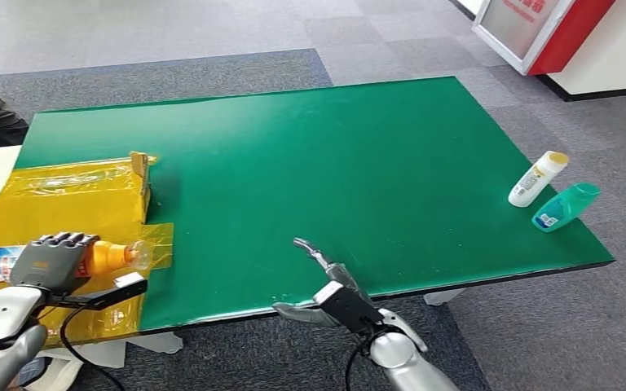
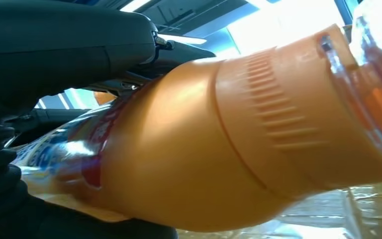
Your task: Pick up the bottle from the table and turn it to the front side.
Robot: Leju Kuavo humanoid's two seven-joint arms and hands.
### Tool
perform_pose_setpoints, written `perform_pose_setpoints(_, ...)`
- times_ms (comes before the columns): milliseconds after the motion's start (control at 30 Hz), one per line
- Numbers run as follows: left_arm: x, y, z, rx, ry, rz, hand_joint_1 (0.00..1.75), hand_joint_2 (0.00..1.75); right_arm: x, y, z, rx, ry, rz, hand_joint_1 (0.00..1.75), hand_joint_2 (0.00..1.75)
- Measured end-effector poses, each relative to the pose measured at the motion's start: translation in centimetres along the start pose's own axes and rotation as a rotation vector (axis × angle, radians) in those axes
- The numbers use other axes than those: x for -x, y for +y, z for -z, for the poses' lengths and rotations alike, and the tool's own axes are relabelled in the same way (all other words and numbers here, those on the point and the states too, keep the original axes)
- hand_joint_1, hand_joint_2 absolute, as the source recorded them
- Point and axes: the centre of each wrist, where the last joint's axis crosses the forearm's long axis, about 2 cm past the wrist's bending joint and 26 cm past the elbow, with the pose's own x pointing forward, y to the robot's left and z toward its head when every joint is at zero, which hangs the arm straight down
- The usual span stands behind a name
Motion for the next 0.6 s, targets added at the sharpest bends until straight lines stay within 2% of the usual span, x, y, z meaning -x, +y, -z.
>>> perform_pose_setpoints(33, -0.2, 0.0, 0.1, -0.006, 0.000, -0.009, 0.00, 1.75, 0.0, 0.0, 0.0, 0.000, 0.001, 0.000, 0.00, 1.75)
perform_pose_setpoints(167, -1.3, 0.5, 0.4, -0.024, -0.006, -0.120, 0.00, 0.00, 0.1, 0.1, -0.2, -0.001, 0.009, 0.002, 0.00, 1.75)
perform_pose_setpoints(367, -3.2, 1.7, -0.4, -0.052, -0.042, -0.541, 0.00, 0.00, 0.3, 0.4, -0.8, 0.002, 0.028, 0.004, 0.00, 1.75)
perform_pose_setpoints(500, -3.5, 1.9, -0.8, -0.066, -0.049, -0.600, 0.00, 0.00, 0.4, 0.4, -1.0, 0.003, 0.031, 0.004, 0.00, 1.75)
perform_pose_setpoints(600, -4.1, 2.8, -1.9, -0.105, -0.058, -0.684, 0.00, 0.00, 0.5, 0.2, -1.2, 0.015, 0.038, 0.003, 0.00, 1.75)
